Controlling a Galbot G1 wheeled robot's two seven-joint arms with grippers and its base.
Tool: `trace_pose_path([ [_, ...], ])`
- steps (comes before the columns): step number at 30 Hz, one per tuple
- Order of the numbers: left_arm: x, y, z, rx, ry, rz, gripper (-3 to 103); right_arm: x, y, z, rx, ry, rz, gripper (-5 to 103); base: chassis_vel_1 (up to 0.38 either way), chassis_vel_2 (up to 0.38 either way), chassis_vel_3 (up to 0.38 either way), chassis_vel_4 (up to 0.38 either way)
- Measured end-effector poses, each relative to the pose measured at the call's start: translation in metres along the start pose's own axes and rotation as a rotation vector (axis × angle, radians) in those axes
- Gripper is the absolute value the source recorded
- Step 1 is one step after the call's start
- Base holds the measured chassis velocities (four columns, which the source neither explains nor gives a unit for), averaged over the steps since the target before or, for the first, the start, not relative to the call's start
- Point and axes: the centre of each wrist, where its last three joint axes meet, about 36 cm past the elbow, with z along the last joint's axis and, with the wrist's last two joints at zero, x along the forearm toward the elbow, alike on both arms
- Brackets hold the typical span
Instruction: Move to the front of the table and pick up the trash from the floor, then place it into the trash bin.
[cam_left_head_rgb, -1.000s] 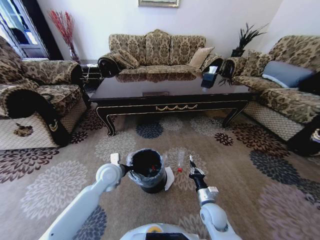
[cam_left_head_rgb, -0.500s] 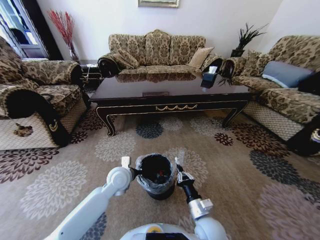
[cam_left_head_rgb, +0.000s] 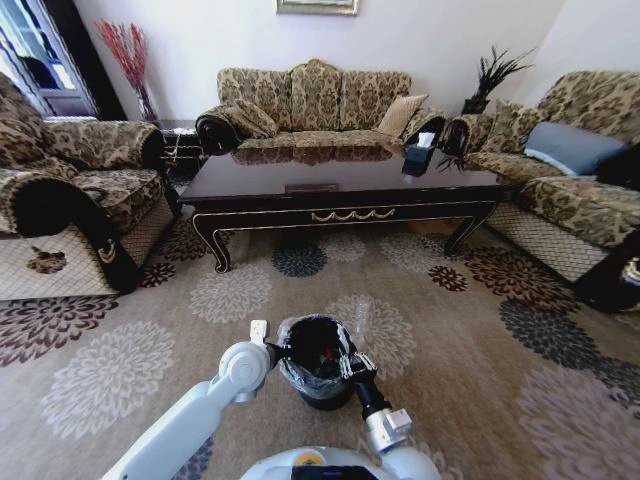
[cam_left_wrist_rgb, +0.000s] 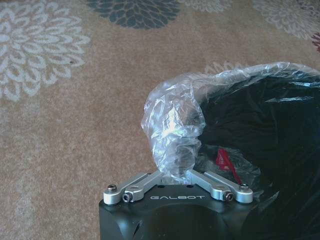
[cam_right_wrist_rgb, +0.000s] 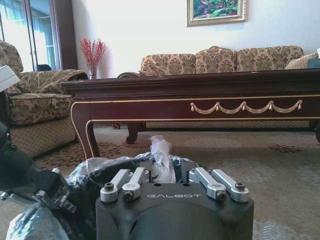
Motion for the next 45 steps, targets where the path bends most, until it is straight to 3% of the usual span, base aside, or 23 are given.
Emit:
trace_pose_path([
  [7, 0.002, 0.006, -0.006, 0.008, -0.013, -0.01, 0, 0.001, 0.002, 0.002, 0.007, 0.006, -0.005, 56, 0.0, 0.0, 0.0, 0.0],
  [10, 0.004, 0.012, -0.008, 0.015, -0.018, -0.016, 0, 0.001, 0.002, 0.001, 0.007, 0.005, -0.005, 72, 0.0, 0.0, 0.0, 0.0],
  [12, 0.004, 0.014, -0.008, 0.018, -0.017, -0.018, 0, 0.001, 0.002, 0.0, 0.006, 0.002, -0.004, 72, 0.0, 0.0, 0.0, 0.0],
  [16, 0.008, 0.023, -0.009, 0.028, -0.024, -0.028, 0, -0.001, 0.005, -0.005, -0.008, -0.015, -0.004, 94, 0.0, 0.0, 0.0, 0.0],
  [19, 0.01, 0.029, -0.011, 0.036, -0.03, -0.037, 0, -0.004, 0.005, -0.008, -0.02, -0.026, 0.002, 98, 0.0, 0.0, 0.0, 0.0],
  [26, 0.019, 0.055, -0.02, 0.07, -0.05, -0.073, 0, -0.019, -0.008, -0.02, -0.044, -0.065, 0.051, 100, 0.0, 0.0, 0.0, 0.0],
  [32, 0.03, 0.088, -0.035, 0.108, -0.076, -0.129, 0, -0.047, -0.039, -0.027, -0.075, -0.09, 0.152, 100, 0.0, 0.0, 0.0, 0.0],
  [35, 0.035, 0.104, -0.039, 0.133, -0.084, -0.151, 0, -0.063, -0.059, -0.021, -0.077, -0.071, 0.203, 100, 0.0, 0.0, 0.0, 0.0],
  [45, 0.041, 0.138, -0.04, 0.217, -0.103, -0.2, 0, -0.098, -0.084, 0.025, -0.063, 0.034, 0.267, 100, 0.0, 0.0, 0.0, 0.0],
])
